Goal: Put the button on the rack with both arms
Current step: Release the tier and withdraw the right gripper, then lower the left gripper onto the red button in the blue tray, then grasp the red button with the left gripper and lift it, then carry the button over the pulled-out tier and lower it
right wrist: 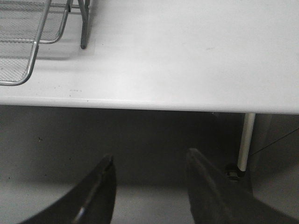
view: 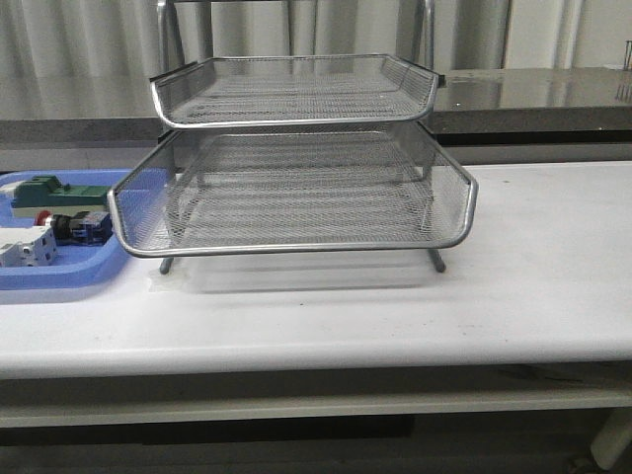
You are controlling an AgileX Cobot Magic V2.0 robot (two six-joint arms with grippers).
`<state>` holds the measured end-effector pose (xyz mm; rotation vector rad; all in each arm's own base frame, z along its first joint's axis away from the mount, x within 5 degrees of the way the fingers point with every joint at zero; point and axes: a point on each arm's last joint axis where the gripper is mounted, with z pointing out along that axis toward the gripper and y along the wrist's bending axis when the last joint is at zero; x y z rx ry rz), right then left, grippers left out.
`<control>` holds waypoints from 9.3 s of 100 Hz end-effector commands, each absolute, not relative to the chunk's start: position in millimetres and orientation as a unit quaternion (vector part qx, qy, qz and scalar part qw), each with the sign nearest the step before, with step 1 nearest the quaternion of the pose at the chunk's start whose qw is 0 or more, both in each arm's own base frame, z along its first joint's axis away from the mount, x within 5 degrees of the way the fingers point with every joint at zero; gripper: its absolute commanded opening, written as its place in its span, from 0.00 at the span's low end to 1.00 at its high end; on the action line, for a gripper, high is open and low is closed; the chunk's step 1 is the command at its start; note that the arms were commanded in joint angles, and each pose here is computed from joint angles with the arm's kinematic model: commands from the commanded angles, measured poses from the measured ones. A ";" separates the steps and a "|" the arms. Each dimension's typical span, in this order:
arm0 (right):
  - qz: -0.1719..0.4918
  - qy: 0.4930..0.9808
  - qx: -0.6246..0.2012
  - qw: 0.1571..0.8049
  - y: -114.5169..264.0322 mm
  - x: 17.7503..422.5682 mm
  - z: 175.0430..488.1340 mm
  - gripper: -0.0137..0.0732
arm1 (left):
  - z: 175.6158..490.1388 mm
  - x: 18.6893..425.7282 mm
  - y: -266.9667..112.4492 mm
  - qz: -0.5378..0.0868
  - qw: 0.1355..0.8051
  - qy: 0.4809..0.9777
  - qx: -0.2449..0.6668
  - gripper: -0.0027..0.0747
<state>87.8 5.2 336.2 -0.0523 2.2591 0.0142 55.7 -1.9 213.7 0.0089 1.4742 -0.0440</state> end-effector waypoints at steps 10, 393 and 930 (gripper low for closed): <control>0.001 0.889 -0.020 0.458 3.3 83.3 349.2 0.57 | 215.4 52.9 -1.8 -0.047 0.769 0.637 -0.018 0.04; 0.000 0.895 -0.019 0.446 2.9 81.8 347.2 0.08 | 248.8 489.8 -19.1 0.074 0.232 0.884 0.400 0.80; 0.000 0.895 -0.019 0.446 2.9 81.9 347.3 0.08 | 325.0 331.4 -237.0 -0.089 0.227 0.835 0.492 0.78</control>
